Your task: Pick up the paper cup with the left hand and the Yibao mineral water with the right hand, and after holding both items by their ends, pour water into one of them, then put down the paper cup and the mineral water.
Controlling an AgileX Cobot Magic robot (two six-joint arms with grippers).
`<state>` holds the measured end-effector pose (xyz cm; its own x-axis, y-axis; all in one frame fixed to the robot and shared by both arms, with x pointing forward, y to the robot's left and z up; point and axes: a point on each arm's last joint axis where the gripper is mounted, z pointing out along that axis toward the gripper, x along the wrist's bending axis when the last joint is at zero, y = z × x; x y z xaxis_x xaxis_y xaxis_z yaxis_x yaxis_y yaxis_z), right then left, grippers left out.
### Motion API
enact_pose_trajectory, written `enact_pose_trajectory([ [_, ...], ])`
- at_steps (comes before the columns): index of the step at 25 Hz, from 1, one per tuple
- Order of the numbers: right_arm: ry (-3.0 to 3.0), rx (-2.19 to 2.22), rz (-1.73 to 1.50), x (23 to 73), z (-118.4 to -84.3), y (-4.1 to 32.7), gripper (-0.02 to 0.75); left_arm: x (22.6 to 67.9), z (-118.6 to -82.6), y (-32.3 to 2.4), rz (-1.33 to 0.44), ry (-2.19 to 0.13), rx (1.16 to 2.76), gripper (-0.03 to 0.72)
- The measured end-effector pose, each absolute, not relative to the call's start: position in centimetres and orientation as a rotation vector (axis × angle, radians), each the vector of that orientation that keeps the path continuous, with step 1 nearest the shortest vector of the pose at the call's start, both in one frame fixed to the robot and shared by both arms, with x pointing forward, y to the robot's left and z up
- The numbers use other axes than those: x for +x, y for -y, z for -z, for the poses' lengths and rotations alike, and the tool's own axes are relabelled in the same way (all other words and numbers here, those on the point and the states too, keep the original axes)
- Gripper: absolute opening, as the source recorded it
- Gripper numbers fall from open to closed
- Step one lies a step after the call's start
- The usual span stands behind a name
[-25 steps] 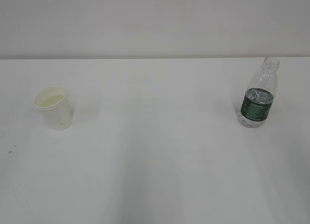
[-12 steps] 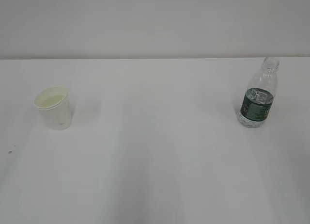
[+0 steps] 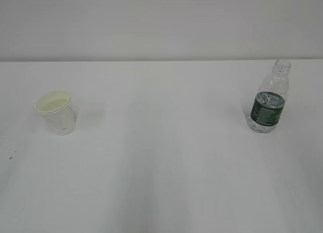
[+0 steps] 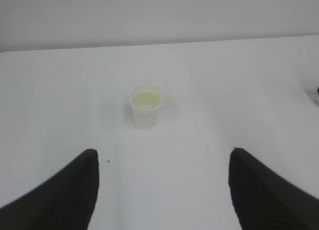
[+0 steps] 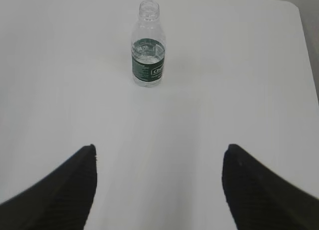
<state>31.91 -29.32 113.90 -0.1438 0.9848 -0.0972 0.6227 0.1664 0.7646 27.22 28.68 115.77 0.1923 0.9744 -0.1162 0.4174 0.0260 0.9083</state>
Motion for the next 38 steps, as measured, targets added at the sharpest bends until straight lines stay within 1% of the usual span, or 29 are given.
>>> enact_pose_trajectory([
  [15, -1.694, 1.444, -0.935, 26.5, -114.8, 29.6, 0.589, 26.9, -115.2, -28.7, -0.719, -1.415, 1.604, 0.556],
  [23, -1.677, 1.448, -0.951, 25.3, -114.7, 29.7, 0.589, 26.6, -114.8, -28.7, -0.69, -1.441, 1.64, 0.554],
  [27, -1.665, 1.441, -0.962, 24.6, -114.6, 29.8, 0.589, 26.5, -114.6, -28.7, -0.678, -1.453, 1.655, 0.541],
  [38, -1.633, 1.423, -0.99, 22.8, -114.3, 30.0, 0.589, 26.5, -114.6, -28.6, -0.669, -1.451, 1.655, 0.533],
])
